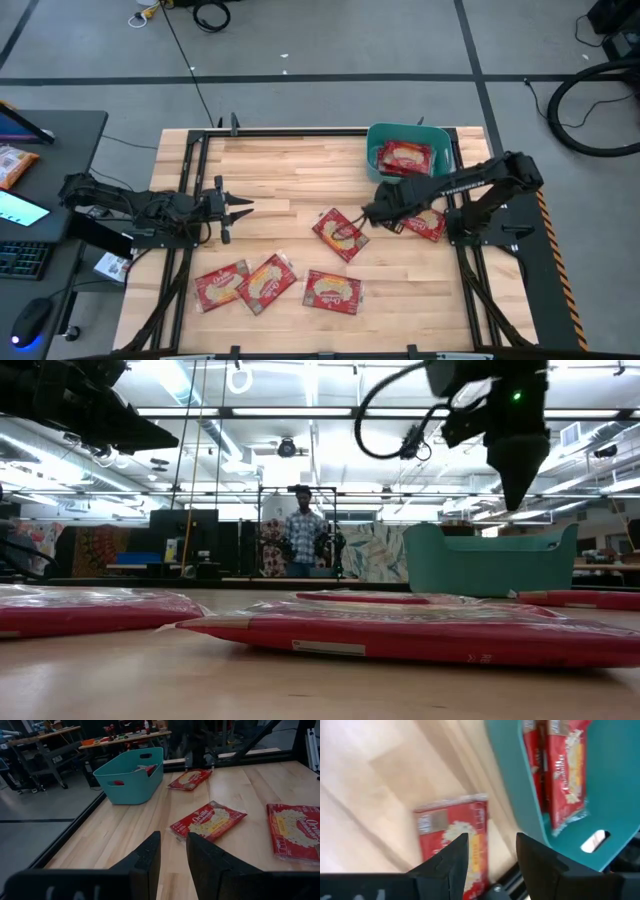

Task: Sort popcorn bags into baskets
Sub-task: Put the red popcorn bag into the blue bin

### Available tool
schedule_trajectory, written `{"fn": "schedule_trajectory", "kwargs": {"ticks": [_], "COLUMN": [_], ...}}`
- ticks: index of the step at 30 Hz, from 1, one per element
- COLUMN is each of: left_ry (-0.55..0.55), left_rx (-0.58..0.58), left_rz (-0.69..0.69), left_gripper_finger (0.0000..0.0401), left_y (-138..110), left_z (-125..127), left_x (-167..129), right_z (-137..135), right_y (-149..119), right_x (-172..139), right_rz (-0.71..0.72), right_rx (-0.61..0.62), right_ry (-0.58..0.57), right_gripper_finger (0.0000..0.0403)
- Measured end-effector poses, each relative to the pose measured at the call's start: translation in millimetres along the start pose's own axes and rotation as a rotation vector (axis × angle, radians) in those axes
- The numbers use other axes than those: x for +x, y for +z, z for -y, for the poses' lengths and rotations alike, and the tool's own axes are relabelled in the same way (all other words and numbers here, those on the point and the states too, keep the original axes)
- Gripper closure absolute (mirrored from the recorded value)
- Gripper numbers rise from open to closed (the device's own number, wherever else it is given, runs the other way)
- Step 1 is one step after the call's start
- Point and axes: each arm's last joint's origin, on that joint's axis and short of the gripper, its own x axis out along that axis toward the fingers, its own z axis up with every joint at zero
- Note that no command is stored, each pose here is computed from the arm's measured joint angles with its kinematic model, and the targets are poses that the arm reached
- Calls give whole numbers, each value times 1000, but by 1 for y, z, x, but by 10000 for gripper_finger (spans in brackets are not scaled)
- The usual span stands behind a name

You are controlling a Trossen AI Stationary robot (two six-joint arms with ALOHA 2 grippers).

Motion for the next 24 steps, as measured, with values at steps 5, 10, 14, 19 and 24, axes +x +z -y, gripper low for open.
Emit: {"fn": "schedule_trajectory", "kwargs": {"ticks": [5, 10, 14, 19, 24], "left_ry": [0, 0, 0, 0, 0], "left_rx": [0, 0, 0, 0, 0], "left_rz": [0, 0, 0, 0, 0], "left_gripper_finger": [303, 303, 303, 303, 303], "left_y": [0, 0, 0, 0, 0], "left_z": [0, 0, 0, 0, 0], "left_x": [0, 0, 0, 0, 0], "right_z": [-20, -39, -51, -57, -56], "right_y": [-20, -41, -54, -68, -76], "right_x": [9, 33, 45, 58, 71], "right_rz": [-16, -58, -73, -96, -103], "right_rx": [0, 11, 20, 20, 39], "right_ry": [18, 76, 132, 141, 108], "right_gripper_finger": [233, 233, 233, 228, 209]}}
